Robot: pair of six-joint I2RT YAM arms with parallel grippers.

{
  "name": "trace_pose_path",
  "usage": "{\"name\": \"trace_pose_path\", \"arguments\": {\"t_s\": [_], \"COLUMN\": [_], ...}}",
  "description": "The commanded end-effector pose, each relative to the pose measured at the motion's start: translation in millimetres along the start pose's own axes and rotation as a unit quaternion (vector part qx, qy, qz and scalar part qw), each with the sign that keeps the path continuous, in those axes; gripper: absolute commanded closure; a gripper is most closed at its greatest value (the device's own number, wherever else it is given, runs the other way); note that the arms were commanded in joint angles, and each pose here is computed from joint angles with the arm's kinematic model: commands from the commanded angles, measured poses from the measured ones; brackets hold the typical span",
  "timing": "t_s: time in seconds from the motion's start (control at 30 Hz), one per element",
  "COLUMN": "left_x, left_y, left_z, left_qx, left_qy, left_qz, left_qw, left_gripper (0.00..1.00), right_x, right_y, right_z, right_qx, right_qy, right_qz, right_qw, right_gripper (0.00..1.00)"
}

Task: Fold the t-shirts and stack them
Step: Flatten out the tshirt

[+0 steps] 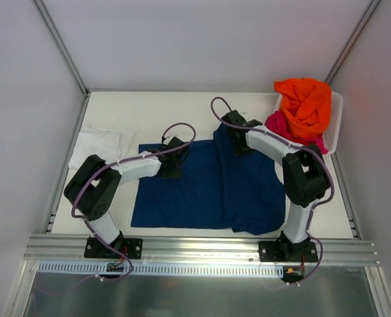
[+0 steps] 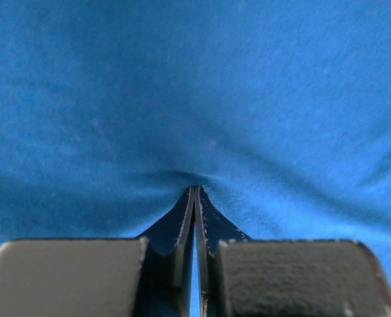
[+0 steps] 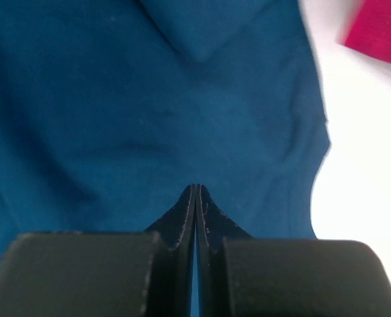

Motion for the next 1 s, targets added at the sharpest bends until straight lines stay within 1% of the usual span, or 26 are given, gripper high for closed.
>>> {"name": "trace_pose_path", "arguments": {"t_s": [0.0,0.17,0.3,0.53,0.73,0.97], "left_x": [13.7,17.3,13.8,7.2,2.0,-1.2], "left_y": [12.7,18.5,20.9,25.4,38.3,37.4], "left_z": [5.0,16.6,29.7,48.9,63.4,77.9], "left_qx": [-0.005,-0.012,-0.025,-0.042,-0.053,-0.064], "left_qy": [-0.019,-0.030,-0.039,-0.050,-0.058,-0.066], "left_qz": [0.033,0.044,0.043,0.041,0.047,0.043], "left_qw": [0.999,0.998,0.998,0.997,0.996,0.995], "left_gripper": [1.00,1.00,1.00,1.00,1.00,1.00], "right_x": [10.6,31.1,43.1,48.5,49.3,48.0], "right_y": [-2.8,6.7,19.8,31.4,34.0,36.6], "right_z": [1.4,-2.4,-16.5,-37.7,-46.2,-48.4], "right_qx": [0.002,0.010,0.014,0.023,0.034,0.042], "right_qy": [0.017,0.022,0.040,0.070,0.067,0.063], "right_qz": [0.031,0.071,0.099,0.115,0.130,0.145], "right_qw": [0.999,0.997,0.994,0.991,0.989,0.987], "right_gripper": [1.00,1.00,0.99,1.00,1.00,1.00]}}
Point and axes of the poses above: each gripper's point midway between its finger pads, its own x axis out along the fingers, its own z axis along the line the jaws close on, y = z × x, the point moved 4 cm from there along -x, back along the fingers, and after that the axes turned 8 degrees about x, right-handed, at the moved point
